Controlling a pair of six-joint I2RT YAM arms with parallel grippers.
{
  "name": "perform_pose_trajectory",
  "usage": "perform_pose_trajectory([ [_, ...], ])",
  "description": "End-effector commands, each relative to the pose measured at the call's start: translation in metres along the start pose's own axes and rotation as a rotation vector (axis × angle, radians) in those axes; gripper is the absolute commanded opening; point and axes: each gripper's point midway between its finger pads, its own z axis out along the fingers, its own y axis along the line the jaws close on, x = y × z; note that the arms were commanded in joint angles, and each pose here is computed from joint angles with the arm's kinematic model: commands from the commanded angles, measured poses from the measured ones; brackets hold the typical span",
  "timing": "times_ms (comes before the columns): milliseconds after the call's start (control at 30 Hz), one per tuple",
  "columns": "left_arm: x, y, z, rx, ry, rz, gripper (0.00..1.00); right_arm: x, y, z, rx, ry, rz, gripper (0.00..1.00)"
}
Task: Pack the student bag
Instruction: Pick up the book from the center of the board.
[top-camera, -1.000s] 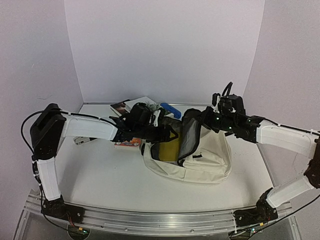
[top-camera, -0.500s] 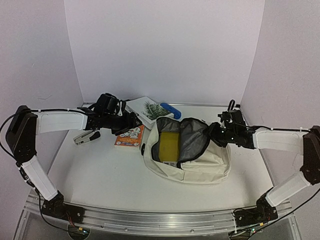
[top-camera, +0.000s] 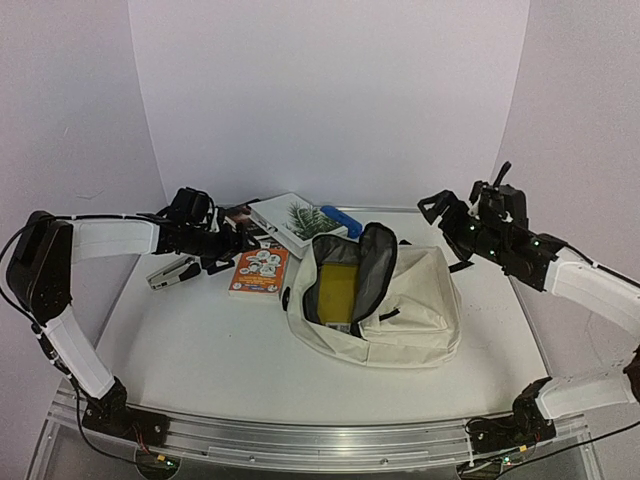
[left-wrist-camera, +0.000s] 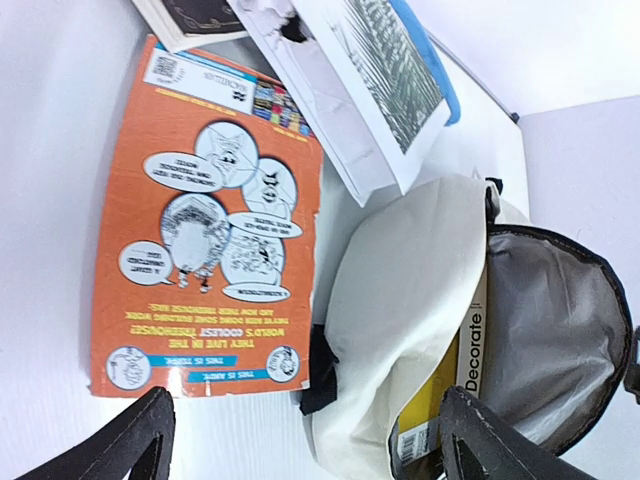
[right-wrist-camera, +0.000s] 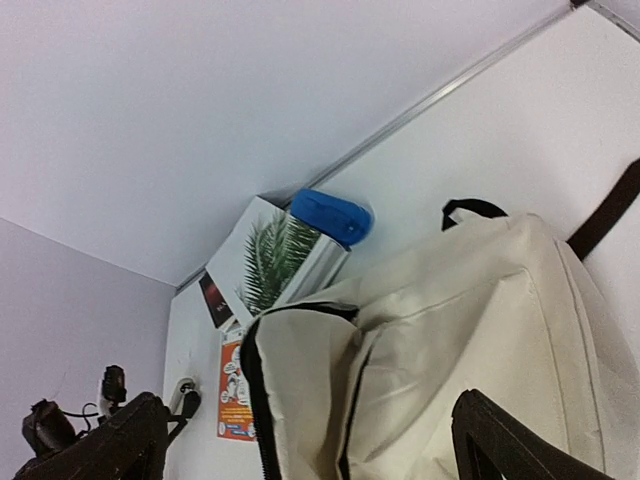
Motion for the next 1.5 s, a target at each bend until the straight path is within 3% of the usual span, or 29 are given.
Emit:
perform_pose_trajectory([
  [0,-0.006,0.015,0.001,0.001,0.015,-0.056,0.92,0.002,0.067,0.001,-0.097,-0.019,-0.098,0.98],
  [267,-0.017,0.034,0.014,-0.025,0.007,-0.091,0.91,0.113,0.158,0.044,-0.239,0.201,-0.285,0.91],
  [433,-0.021,0.042,0.024,-0.052,0.009,-0.081,0.90,0.179,0.178,0.076,-0.310,0.356,-0.304,0.82],
  [600,-0.028,0.055,0.030,-0.128,-0.003,-0.052,0.88,0.226,0.189,0.108,-0.364,0.467,-0.295,0.80],
  [767,-0.031,0.060,0.037,-0.149,0.007,-0.035,0.85,0.274,0.180,0.144,-0.362,0.564,-0.270,0.76],
  [933,-0.029,0.065,0.046,-0.153,0.026,-0.039,0.81,0.303,0.156,0.179,-0.285,0.581,-0.227,0.72],
  [1167,-0.021,0.073,0.054,-0.159,0.051,-0.055,0.77,0.304,0.112,0.204,-0.112,0.496,-0.166,0.70],
  [1467,-0.012,0.077,0.059,-0.142,0.071,-0.083,0.69,0.311,0.060,0.231,0.020,0.488,-0.140,0.59],
])
